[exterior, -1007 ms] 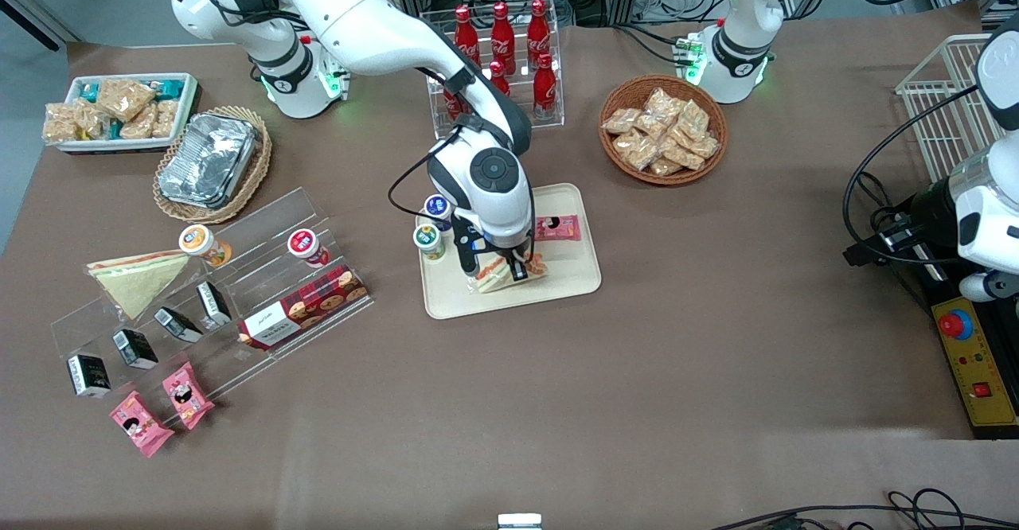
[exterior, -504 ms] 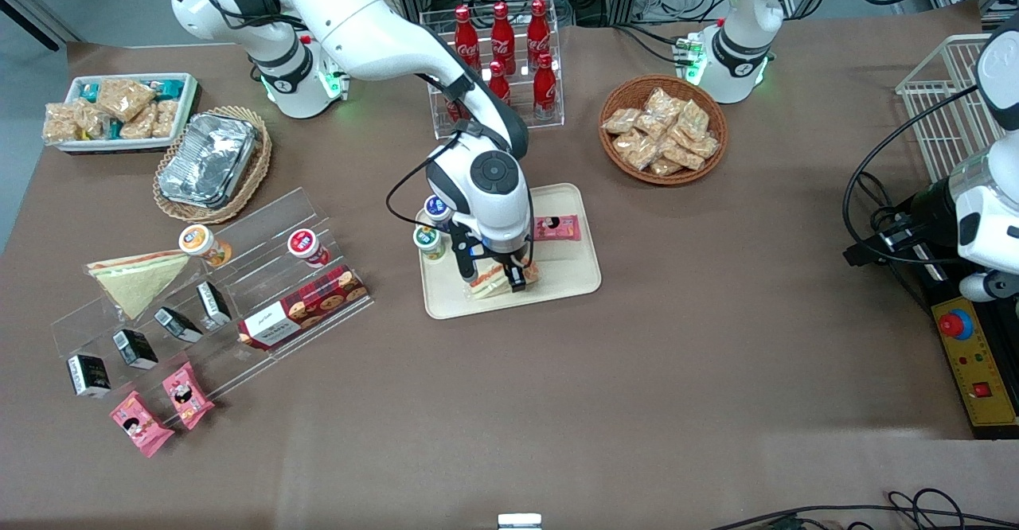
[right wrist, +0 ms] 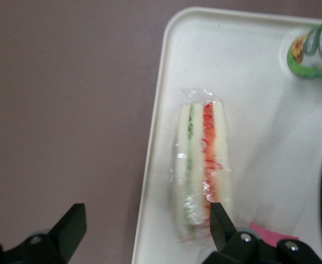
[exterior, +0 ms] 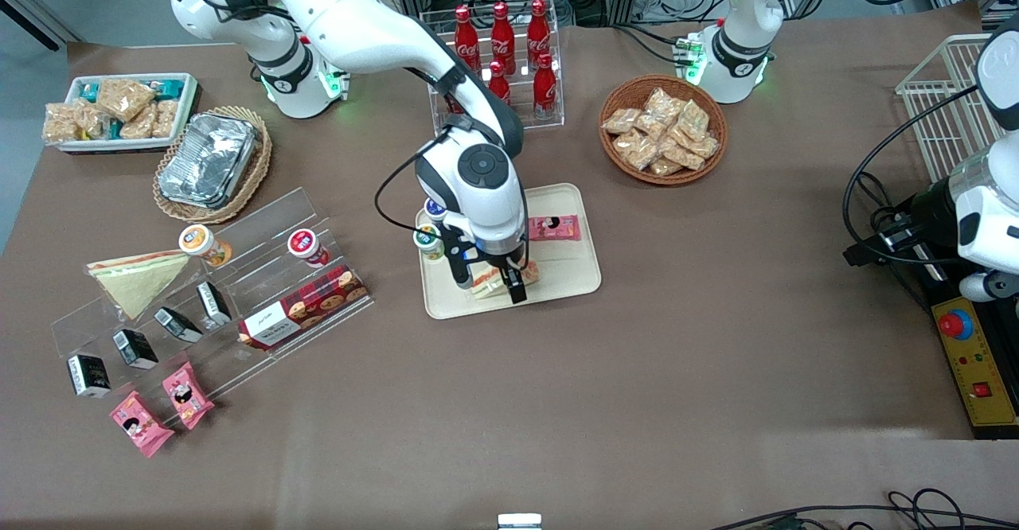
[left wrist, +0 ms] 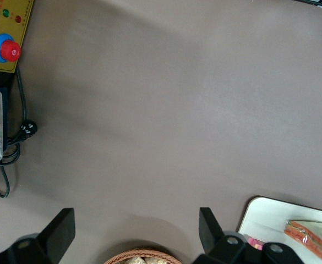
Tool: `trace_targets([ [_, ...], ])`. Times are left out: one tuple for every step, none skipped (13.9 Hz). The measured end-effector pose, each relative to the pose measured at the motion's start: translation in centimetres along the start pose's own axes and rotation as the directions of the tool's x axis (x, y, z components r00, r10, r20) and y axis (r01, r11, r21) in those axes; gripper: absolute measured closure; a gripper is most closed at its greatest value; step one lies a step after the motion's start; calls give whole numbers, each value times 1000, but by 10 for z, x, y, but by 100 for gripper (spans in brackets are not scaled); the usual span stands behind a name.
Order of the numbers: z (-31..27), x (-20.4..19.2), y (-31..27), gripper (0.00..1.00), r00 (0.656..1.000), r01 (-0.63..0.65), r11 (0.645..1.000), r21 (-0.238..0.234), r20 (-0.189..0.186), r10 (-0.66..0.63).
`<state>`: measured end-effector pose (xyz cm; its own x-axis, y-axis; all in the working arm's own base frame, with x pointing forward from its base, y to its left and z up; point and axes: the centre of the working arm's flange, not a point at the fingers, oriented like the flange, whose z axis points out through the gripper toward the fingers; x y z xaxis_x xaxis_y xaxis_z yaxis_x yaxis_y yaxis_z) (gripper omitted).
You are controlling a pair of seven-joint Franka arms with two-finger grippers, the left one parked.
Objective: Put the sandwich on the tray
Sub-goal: 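Raise the right gripper up away from the sandwich on the tray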
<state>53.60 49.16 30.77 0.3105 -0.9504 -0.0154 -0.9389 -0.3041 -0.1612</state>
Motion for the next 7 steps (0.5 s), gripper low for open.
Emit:
trace_targets([
  [-22,9,-6,0,999,33,999,3,3,-33],
  [-49,20,-12,0,998,61,998,10,9,-61],
  [-77,33,-18,0,996,86,996,19,14,-86],
  [-107,47,-22,0,993,118,993,30,18,-118],
  [-136,63,-24,0,987,158,987,35,20,-159],
  [-163,81,-24,0,979,203,979,34,22,-204],
  [-188,101,-24,0,966,256,966,29,28,-257],
])
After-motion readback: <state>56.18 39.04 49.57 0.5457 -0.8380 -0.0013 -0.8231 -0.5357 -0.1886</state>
